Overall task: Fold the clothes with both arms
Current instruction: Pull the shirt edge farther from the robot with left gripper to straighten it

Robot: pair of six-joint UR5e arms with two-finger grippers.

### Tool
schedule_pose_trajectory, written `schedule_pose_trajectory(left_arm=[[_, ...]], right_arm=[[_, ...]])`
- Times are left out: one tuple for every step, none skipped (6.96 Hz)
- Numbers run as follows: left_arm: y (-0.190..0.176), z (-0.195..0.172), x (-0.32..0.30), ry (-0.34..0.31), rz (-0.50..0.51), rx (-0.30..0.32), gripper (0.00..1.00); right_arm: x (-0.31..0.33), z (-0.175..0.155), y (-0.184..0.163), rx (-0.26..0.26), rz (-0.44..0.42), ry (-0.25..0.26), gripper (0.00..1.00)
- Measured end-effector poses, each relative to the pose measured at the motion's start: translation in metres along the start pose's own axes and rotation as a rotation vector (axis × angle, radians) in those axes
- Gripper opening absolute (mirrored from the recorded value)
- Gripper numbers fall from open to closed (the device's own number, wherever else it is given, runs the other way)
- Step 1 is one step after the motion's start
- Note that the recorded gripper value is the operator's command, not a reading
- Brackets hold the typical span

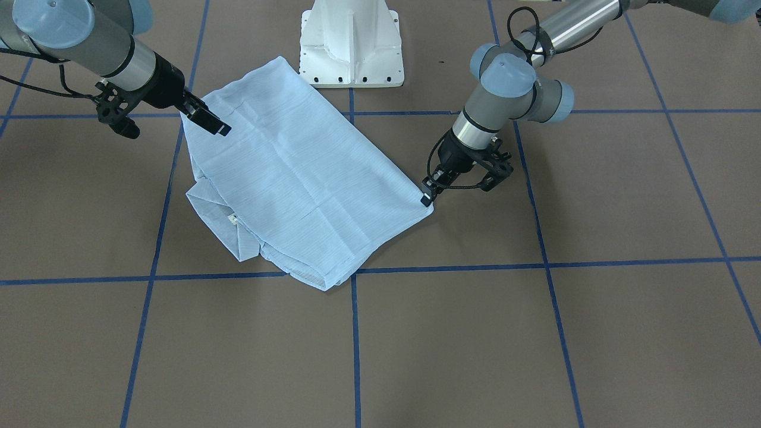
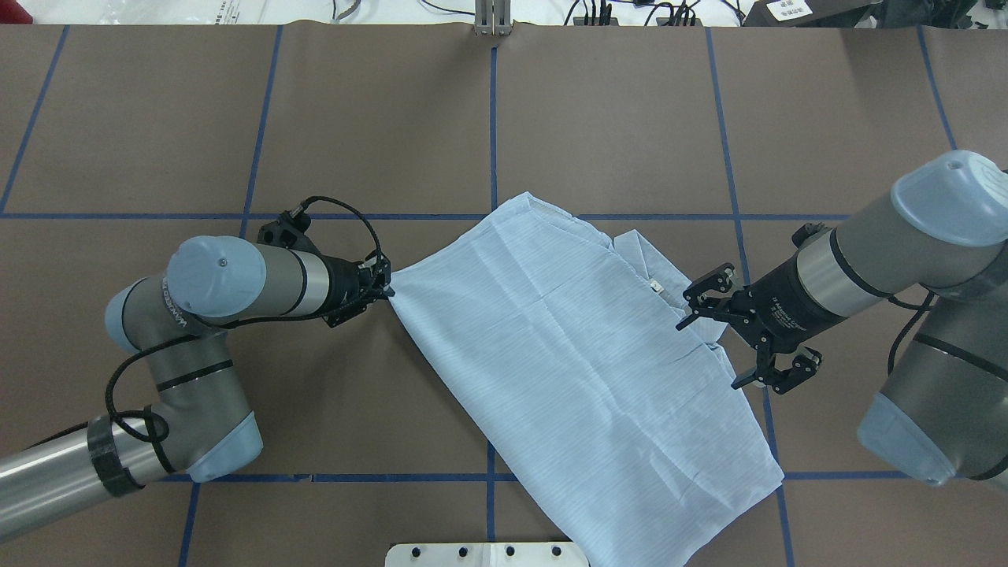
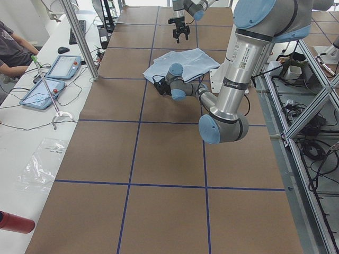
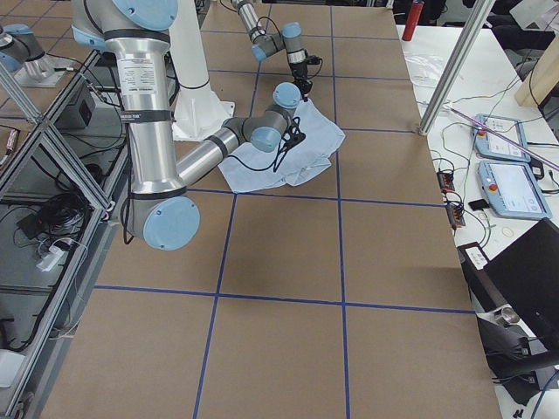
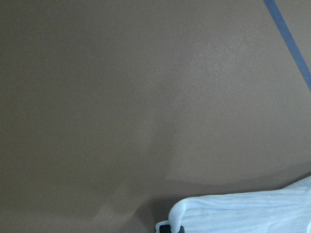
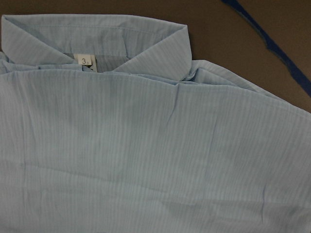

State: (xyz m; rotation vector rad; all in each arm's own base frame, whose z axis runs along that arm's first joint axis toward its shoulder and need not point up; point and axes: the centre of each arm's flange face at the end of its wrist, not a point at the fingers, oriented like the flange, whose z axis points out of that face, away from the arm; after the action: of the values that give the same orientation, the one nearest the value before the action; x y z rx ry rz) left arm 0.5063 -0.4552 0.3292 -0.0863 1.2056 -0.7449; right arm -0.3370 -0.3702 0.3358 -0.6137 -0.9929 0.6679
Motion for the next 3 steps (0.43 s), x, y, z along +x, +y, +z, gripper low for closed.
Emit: schedule_pose_trajectory(left_arm=[[-0.043, 0.013, 0.037, 0.009, 0.041, 0.067, 0.00], [-0.089, 0.029, 0.079, 0.011, 0.074, 0.133, 0.00], [-0.129, 0.040, 0.116, 0.015, 0.105, 0.185, 0.31]], right_arm=[[-0.002, 0.000, 0.002, -0.001, -0.004, -0.003, 1.00], [-0.006, -0.001, 0.004, -0.004, -0.011, -0.009, 1.00], [-0.011, -0.002, 0.007, -0.002, -0.018, -0.018, 1.00]])
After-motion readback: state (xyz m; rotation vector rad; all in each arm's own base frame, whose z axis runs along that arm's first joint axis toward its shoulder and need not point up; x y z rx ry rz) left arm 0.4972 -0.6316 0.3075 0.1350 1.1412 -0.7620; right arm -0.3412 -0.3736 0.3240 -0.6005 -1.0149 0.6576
